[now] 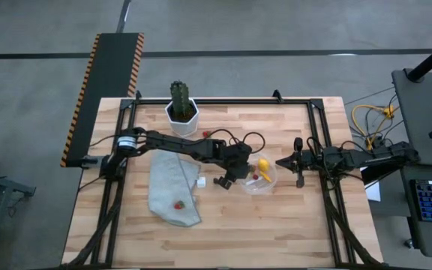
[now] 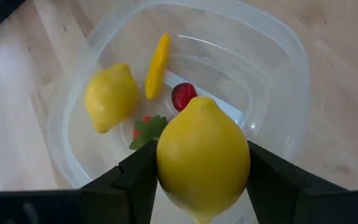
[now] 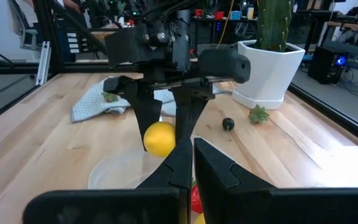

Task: Pick and placing Produce into tupperware
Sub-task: Put the yellow lemon into the transparent container

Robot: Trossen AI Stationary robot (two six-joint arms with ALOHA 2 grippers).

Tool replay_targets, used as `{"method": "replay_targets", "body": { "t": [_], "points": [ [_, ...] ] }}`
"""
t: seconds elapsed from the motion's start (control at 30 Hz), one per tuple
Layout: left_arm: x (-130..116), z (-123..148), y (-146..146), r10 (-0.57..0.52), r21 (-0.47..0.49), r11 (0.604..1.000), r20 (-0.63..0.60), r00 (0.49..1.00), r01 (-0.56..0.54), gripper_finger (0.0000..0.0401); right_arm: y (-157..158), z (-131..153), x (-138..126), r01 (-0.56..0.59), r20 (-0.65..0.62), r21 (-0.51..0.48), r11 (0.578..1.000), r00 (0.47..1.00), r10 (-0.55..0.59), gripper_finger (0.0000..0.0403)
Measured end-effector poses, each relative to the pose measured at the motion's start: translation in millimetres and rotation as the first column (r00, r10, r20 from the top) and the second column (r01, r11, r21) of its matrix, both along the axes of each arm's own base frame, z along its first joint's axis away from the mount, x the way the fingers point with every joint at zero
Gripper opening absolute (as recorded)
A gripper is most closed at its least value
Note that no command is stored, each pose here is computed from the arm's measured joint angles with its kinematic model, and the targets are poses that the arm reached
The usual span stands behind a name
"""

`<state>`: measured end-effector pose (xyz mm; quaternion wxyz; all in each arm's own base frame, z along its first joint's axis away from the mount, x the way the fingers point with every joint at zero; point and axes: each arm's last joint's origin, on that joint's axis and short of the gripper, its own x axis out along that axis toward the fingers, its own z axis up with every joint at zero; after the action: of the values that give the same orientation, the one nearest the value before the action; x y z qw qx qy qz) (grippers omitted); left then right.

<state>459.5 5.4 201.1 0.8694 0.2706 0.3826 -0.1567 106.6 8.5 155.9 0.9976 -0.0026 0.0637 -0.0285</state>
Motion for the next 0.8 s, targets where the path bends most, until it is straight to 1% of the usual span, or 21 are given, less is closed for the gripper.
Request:
{"method": "replay_targets", "body": {
  "t": [0.2, 0.33, 0.43, 0.8],
  "points": [
    [0.0, 0.0, 0.0, 0.004, -0.003, 1.0, -0.001, 1.0, -0.004, 0.0182, 0.0, 0.0, 0.0, 0.0, 0.0, 0.0, 1.0, 1.0, 0.0, 0.0009],
    [0.0, 0.0, 0.5, 0.008, -0.006, 1.0, -0.001, 1.0, -0.008, 0.0201, 0.0, 0.0, 0.0, 0.0, 0.0, 0.003, 1.0, 1.0, 0.0, 0.0009],
    [0.0, 0.0, 0.5, 0.009, -0.006, 1.0, -0.001, 1.0, -0.009, 0.0206, 0.0, 0.0, 0.0, 0.0, 0.0, 0.003, 1.0, 1.0, 0.0, 0.0009],
    [0.0, 0.0, 0.6, 0.01, -0.005, 1.0, 0.0, 1.0, -0.01, 0.0213, 0.0, 0.0, 0.0, 0.0, 0.0, 0.004, 1.0, 1.0, 0.0, 0.0009]
  ]
}}
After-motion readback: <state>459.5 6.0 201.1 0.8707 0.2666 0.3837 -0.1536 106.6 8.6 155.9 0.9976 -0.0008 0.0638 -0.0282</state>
